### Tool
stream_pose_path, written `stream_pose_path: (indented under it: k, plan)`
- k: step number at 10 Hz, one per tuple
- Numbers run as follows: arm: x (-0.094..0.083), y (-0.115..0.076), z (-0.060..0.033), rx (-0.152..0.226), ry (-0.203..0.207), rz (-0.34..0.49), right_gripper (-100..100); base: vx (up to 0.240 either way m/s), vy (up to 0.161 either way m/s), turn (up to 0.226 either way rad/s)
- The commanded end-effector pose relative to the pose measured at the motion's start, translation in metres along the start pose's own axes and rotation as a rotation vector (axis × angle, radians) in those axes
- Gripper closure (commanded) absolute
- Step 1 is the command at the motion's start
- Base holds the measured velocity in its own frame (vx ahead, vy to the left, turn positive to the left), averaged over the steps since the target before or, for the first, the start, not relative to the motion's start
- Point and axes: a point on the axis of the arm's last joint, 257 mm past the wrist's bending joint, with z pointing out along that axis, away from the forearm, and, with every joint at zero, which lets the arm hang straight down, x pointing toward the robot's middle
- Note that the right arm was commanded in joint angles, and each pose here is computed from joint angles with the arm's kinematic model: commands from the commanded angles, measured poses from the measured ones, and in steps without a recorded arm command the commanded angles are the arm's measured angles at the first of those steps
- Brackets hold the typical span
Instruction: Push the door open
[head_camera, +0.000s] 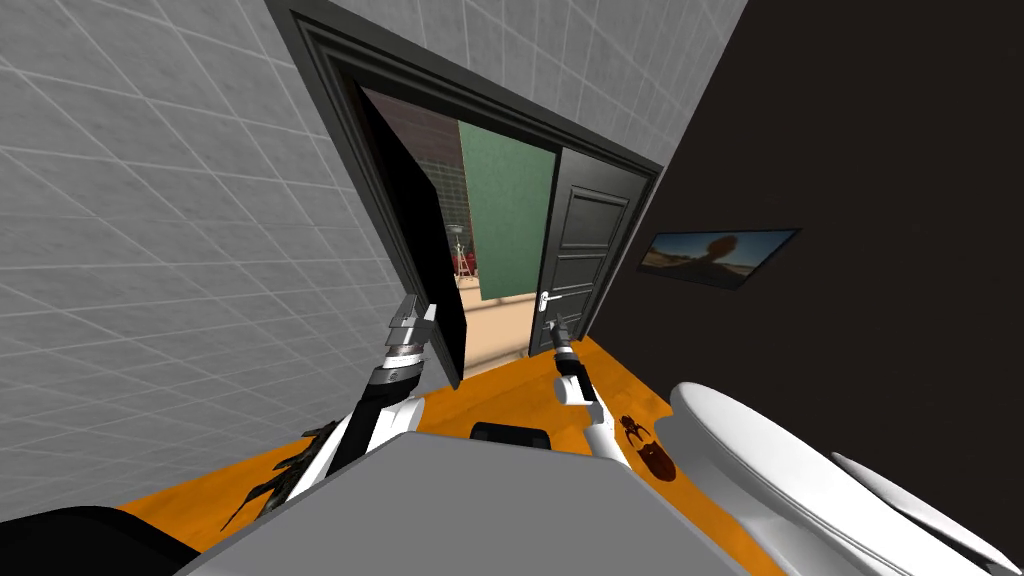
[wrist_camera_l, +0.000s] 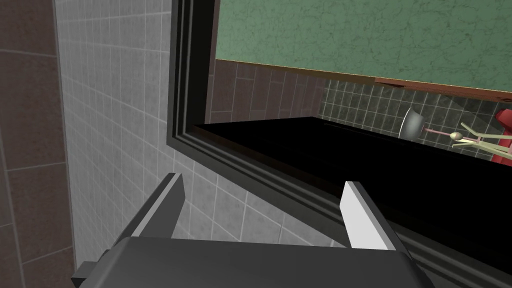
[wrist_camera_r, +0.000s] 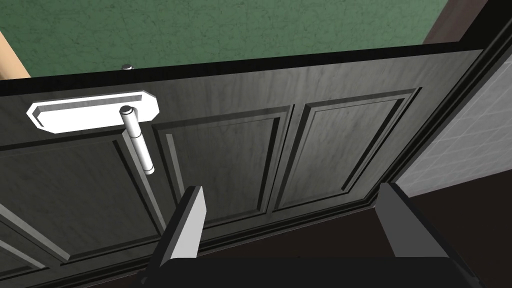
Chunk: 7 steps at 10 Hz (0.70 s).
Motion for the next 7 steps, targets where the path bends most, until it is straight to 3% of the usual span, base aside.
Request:
stream_pose_path:
  k: [1,7]
  plan:
    - [0.002,-0.010,0.0035,0.018,0.004,0.006,-100,0.068,-0.120,0.108]
    - [0.008,-0.044,0.0114,0.083,0.016,0.023,-100,0.051,-0.129,0.107]
